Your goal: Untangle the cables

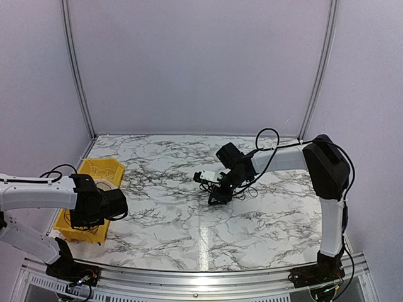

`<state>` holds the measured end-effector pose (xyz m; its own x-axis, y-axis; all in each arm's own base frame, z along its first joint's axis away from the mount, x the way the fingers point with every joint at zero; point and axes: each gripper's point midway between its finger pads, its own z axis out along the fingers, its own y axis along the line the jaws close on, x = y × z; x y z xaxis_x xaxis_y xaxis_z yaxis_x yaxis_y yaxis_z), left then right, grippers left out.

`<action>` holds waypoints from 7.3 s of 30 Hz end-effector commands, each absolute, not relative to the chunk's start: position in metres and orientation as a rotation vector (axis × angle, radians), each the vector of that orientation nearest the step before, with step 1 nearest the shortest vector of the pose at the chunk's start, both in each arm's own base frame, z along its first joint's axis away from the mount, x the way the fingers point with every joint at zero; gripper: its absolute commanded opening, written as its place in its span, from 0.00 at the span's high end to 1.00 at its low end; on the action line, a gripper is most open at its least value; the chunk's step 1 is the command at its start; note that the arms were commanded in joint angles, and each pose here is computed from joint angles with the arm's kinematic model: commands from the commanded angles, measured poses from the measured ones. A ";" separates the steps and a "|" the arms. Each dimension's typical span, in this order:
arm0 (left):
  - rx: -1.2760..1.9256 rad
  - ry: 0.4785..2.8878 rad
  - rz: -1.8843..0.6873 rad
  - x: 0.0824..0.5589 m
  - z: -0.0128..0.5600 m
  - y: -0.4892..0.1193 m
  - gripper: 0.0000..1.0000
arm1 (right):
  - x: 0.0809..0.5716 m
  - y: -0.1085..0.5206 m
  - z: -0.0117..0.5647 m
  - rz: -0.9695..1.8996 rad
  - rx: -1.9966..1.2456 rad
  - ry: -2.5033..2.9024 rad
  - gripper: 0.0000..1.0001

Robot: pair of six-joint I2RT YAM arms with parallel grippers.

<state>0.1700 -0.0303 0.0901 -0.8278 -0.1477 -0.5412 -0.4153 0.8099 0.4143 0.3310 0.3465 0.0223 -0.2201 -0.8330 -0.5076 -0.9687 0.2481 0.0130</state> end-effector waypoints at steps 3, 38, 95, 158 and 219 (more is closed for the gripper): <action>-0.416 2.526 0.518 0.185 0.110 -0.058 0.63 | 0.308 0.345 0.005 0.505 -1.718 2.185 0.49; 0.230 2.346 -0.152 0.327 0.163 -0.231 0.31 | 0.425 0.258 0.133 0.413 -1.235 2.125 0.56; 0.334 1.809 -0.911 0.283 0.256 -0.351 0.26 | 0.306 0.376 0.305 0.962 -1.428 1.691 1.00; 0.550 1.798 -0.701 0.285 0.143 -0.383 0.32 | 0.286 0.320 0.397 1.067 -1.268 1.473 1.00; -0.233 2.068 -0.218 0.181 0.271 -0.054 1.00 | 0.238 0.355 0.109 0.930 -1.701 1.835 0.79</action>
<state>0.1951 -0.0957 0.2917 -0.4748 -0.1991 -0.8573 0.0753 0.9613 -0.2650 0.2321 0.3538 0.1059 -0.1442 -0.6680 -0.7300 -0.9822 0.0067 0.1879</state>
